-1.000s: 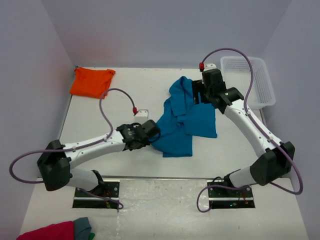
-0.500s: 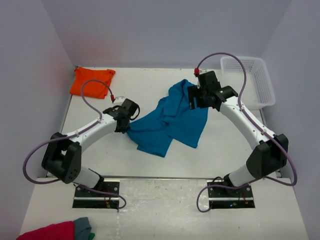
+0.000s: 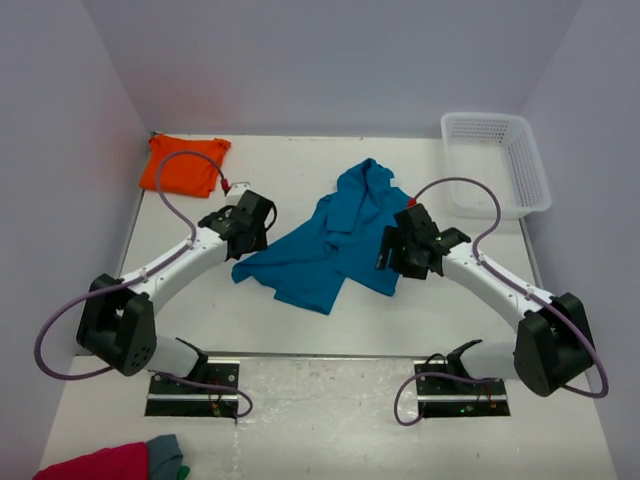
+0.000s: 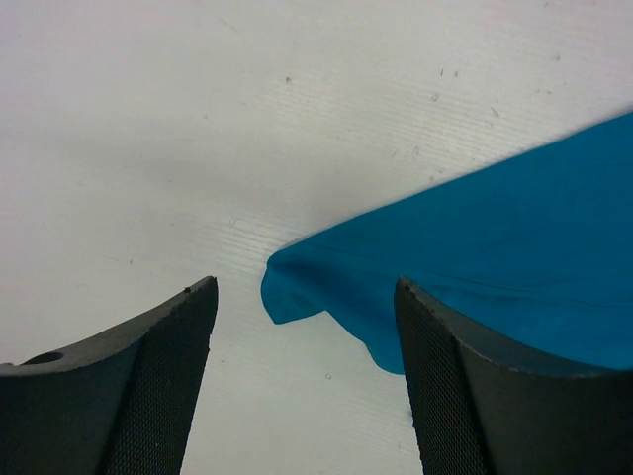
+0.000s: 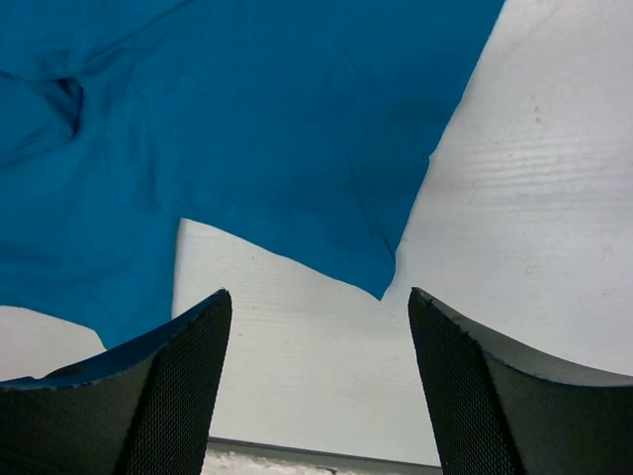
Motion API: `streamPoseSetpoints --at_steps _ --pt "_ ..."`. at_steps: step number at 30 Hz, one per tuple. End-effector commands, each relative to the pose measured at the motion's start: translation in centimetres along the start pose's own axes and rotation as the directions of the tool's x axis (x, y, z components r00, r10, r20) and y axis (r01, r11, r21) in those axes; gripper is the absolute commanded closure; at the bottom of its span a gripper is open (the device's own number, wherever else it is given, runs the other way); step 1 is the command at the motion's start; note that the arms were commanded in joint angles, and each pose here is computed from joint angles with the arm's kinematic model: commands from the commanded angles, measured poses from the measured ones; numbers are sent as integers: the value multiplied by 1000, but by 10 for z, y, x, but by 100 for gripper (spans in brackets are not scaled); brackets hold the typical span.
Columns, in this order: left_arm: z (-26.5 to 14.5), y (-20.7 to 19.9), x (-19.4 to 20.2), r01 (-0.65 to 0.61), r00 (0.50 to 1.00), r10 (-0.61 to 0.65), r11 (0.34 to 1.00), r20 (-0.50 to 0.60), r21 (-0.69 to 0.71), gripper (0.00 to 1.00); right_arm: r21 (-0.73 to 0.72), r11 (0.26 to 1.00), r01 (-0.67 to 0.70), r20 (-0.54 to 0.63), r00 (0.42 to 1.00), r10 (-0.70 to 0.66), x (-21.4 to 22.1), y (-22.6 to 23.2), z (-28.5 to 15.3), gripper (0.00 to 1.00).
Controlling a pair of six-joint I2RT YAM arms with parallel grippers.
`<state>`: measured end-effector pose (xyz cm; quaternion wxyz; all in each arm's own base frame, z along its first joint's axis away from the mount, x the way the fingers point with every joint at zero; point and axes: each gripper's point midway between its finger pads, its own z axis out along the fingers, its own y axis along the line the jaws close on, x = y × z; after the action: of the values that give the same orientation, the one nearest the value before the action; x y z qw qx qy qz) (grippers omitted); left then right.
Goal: Fold and stack the t-shirts
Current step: Flatten out the tshirt
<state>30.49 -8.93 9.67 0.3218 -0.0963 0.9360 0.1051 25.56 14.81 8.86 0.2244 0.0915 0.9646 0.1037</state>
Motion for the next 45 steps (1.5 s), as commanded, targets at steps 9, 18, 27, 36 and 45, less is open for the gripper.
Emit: streamPoseSetpoints --at_steps 9,18,27,36,45 --pt "-35 18 -29 21 991 -25 999 128 30 27 49 949 -310 90 948 305 18 -13 19 35" --pt "-40 15 -31 17 991 -26 998 132 66 27 96 907 -410 102 910 401 37 -26 35 40" --pt "-46 16 -35 16 989 -27 997 148 77 27 113 888 -446 102 894 436 42 -27 53 48" --pt "-49 22 -36 11 987 -21 998 158 60 26 123 880 -459 79 888 453 58 -22 64 58" --pt "-42 20 -28 -3 991 -5 998 136 58 26 137 882 -452 57 892 448 72 -14 66 68"
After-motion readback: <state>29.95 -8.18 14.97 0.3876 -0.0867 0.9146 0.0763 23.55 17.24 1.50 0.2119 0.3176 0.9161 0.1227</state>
